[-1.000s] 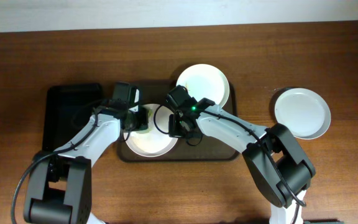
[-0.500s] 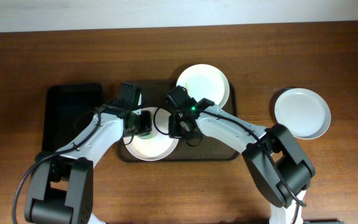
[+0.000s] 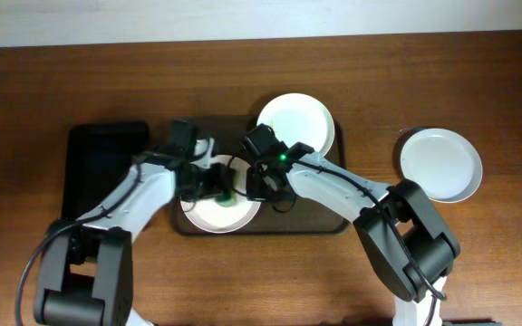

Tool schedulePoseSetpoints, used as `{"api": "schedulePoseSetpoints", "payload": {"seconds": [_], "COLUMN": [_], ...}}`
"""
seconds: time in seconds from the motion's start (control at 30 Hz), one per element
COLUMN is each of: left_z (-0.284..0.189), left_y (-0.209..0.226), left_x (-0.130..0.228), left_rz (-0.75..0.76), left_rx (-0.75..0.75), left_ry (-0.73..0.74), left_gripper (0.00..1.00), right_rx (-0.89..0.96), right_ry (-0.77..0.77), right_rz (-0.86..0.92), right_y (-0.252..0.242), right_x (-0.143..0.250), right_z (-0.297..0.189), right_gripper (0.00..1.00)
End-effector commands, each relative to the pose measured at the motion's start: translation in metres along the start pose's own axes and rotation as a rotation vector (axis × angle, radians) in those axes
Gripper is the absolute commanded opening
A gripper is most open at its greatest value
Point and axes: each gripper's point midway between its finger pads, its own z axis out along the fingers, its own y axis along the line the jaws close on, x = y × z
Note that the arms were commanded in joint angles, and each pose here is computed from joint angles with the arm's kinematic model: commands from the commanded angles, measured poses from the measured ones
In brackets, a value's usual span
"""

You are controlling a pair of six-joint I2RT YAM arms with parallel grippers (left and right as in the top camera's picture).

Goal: Clean dirty plates on tray and stack at the side
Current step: 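Lift the plate with the right gripper and stack it on the right plate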

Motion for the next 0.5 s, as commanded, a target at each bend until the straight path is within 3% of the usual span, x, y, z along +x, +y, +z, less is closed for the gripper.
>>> {"api": "schedulePoseSetpoints", "payload": {"seconds": [0.0, 0.07, 0.17, 0.37, 0.47], "left_z": [-0.036, -0.049, -0.051, -0.05, -0.05], "left_y": [0.029, 0.046, 0.059, 0.061, 0.061], "left_x": [-0.052, -0.066, -0.063, -0.063, -0.063], "left_rz": [-0.11, -0.149, -0.172, -0.168, -0.167], "left_rx": [0.021, 0.012, -0.04, -0.064, -0.069], "left_ry": [-0.131, -0.175, -0.174, -0.173, -0.174], "left_gripper": [0.01, 0.01, 0.01, 0.01, 0.01], "right_rx": [-0.023, -0.048, -0.043, 0.385, 0.652], "right_ry": [0.066, 0.082, -0.038, -0.475, -0.576], "right_rz": [0.017, -0.011, -0.096, -0.067, -0.046], "right_y": [-0.006, -0.011, -0.012, -0.093, -0.136], "right_x": [0.006, 0.003, -0.013, -0.03, -0.031], "right_z": [0.007, -0.004, -0.065, -0.222, -0.259], "right_gripper": [0.04, 0.04, 0.04, 0.04, 0.04]}}
